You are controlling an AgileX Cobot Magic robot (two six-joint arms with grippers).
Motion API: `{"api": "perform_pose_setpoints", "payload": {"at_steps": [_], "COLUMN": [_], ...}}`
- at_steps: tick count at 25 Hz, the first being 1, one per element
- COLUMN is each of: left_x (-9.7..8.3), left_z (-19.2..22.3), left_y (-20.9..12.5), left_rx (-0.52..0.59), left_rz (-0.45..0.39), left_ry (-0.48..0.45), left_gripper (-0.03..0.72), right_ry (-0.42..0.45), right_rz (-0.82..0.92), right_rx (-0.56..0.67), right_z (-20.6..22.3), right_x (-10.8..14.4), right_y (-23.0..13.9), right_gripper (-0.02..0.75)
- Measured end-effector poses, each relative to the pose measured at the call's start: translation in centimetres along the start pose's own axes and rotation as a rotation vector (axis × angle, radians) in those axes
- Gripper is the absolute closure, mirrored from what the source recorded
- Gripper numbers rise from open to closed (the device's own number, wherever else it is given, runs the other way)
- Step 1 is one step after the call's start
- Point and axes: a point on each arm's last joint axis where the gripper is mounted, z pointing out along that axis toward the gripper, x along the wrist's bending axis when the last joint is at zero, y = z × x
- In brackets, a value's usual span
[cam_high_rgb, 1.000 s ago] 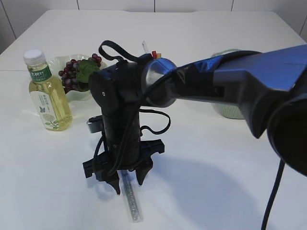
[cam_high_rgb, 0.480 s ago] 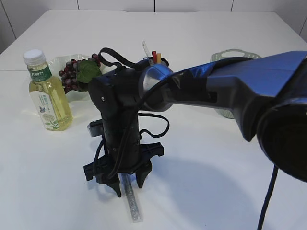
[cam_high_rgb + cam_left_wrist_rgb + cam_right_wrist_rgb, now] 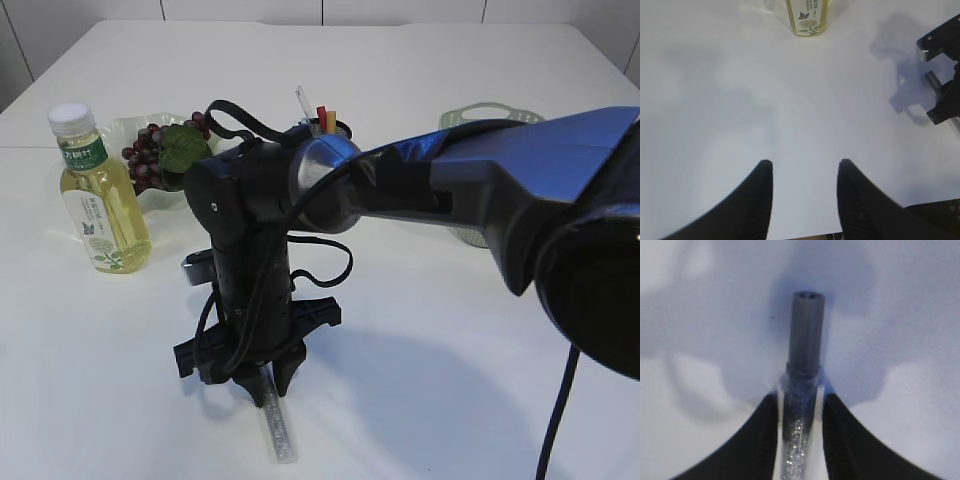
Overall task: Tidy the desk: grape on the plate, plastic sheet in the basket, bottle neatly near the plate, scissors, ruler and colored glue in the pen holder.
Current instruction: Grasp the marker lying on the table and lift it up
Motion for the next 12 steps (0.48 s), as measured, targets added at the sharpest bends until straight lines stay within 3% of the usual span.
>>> {"api": "perform_pose_setpoints", "payload": {"at_steps": [4,12], "left_x": [0.00,0.00], "left_z": [0.00,0.00], "left_y": [0.00,0.00], "left_rx": [0.000,0.000], "left_rz": [0.000,0.000], "left_ry": [0.000,0.000], "left_gripper": [0.377,0.389], "right_ry": [0.000,0.006], "right_rz": [0.000,-0.049], "right_rx": [0.000,-0.019], "right_z": [-0.01,-0.45], "right_x": [0.00,0.16], "right_y": [0.01,0.30], "right_gripper": [0.606,0.620]}}
